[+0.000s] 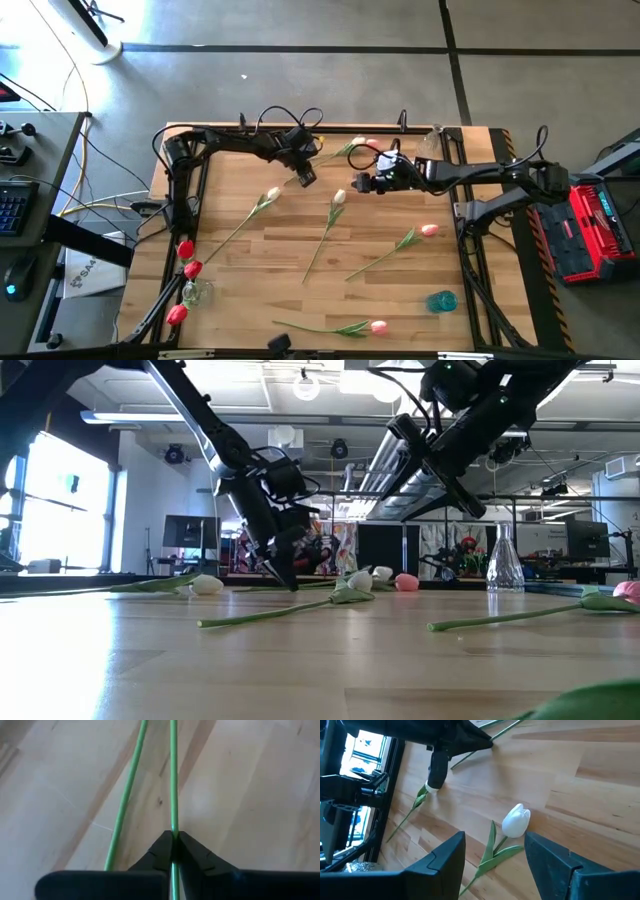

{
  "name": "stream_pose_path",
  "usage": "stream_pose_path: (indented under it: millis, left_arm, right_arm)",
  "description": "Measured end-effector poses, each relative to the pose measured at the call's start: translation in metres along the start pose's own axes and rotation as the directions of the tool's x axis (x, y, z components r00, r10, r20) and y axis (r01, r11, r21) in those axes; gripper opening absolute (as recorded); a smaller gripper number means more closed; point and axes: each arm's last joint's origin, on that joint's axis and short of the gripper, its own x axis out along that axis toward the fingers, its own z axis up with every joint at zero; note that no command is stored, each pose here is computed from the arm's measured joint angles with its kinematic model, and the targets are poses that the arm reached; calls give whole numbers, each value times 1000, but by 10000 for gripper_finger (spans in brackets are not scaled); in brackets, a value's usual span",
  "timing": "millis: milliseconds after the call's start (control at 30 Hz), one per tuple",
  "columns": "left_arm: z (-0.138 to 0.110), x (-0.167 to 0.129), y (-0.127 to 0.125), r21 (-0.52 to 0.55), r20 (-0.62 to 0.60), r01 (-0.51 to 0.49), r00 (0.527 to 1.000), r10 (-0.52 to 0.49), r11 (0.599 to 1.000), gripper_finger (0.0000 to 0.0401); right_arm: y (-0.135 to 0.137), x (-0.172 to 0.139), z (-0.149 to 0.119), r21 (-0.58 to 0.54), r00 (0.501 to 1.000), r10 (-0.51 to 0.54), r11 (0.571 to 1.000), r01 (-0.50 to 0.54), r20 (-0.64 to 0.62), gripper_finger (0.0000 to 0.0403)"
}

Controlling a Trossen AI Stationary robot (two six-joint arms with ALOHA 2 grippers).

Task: Sort flowers into vase by color
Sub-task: Put the center top white tulip into the top transparent vase

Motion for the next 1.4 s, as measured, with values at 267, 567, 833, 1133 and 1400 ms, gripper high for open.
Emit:
stream_pose_path:
  millis: [267,567,833,1133,1400]
  left_arm:
    - [2,-17,-5,-71,0,85,996,-85,994,2]
    - [33,-86,-14,-95,279,209,944,-176,973,1]
    - [45,-119,-23,-88,419,301,876,-239,949,0]
    - [45,-125,-54,-12,409,342,859,-308,939,0]
    - [43,-125,-68,18,392,352,858,-331,936,0]
  right_arm:
    - [8,0,-1,-6,997,75,997,-75,7,193]
    - [18,-2,5,73,978,135,986,-147,157,198]
    - [25,-7,27,55,908,201,970,-237,369,236]
    - [24,-11,46,9,864,256,957,-289,434,226]
    - [24,-11,45,-32,882,292,953,-302,370,49]
